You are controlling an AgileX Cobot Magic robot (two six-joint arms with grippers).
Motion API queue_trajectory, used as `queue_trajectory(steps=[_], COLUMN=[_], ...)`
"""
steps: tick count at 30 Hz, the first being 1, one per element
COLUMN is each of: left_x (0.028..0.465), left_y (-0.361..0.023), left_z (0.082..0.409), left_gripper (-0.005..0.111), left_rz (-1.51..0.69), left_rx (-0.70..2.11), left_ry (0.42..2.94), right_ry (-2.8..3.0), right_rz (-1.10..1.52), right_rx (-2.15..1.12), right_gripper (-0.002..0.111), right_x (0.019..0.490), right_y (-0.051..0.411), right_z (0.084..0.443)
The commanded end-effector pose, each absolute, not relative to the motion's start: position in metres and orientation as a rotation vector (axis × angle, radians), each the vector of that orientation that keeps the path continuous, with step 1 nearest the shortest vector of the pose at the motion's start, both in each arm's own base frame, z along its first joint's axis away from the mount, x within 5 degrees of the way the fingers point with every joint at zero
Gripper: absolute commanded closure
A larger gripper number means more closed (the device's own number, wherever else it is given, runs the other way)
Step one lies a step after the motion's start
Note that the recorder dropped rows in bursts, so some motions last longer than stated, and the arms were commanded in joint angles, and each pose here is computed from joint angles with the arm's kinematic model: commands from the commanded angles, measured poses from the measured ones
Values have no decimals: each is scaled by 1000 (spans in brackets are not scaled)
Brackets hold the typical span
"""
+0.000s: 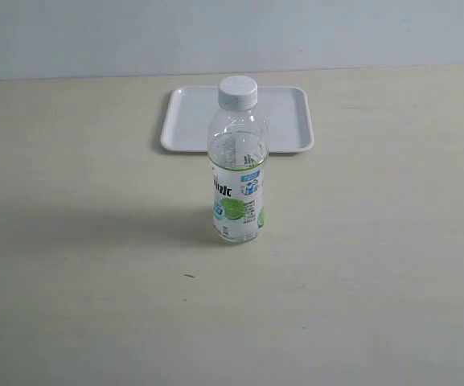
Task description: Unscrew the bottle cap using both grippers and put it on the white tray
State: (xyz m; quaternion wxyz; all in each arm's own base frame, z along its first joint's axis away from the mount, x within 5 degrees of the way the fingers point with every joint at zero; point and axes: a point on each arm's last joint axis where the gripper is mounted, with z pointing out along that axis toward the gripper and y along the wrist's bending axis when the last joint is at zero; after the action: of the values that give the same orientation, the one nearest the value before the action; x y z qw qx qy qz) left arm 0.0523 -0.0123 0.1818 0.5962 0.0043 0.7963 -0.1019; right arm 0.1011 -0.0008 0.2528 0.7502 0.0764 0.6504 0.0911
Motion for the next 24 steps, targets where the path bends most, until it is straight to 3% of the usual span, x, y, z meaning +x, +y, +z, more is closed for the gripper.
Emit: queue_trajectory(steps=[1,5,8,11,15,17,24], left_x=[52,52,52,52,52,52,52], left_y=[-13,-13,-13,-13,-13,-13,-13], left_z=[181,181,181,181,181,181,181], left_gripper=[107,107,107,107,107,107,107], left_rz=[-241,-241,-241,-241,-241,-241,-241], left_rx=[17,17,17,17,17,17,17], left_ry=[1843,1843,1843,1843,1843,1843,1843], right_ry=[1448,1426,1538,1642,1688,1679,1626], right_rz=[190,274,315,372,542,548,556], right_rx=[167,-176,-368,-555,-687,-701,-690], right_gripper=[101,101,97,75,31,20,21], right_x=[105,112,133,149,160,166,189], right_y=[-1,23,33,41,52,52,50], right_z=[252,252,233,213,188,180,159])
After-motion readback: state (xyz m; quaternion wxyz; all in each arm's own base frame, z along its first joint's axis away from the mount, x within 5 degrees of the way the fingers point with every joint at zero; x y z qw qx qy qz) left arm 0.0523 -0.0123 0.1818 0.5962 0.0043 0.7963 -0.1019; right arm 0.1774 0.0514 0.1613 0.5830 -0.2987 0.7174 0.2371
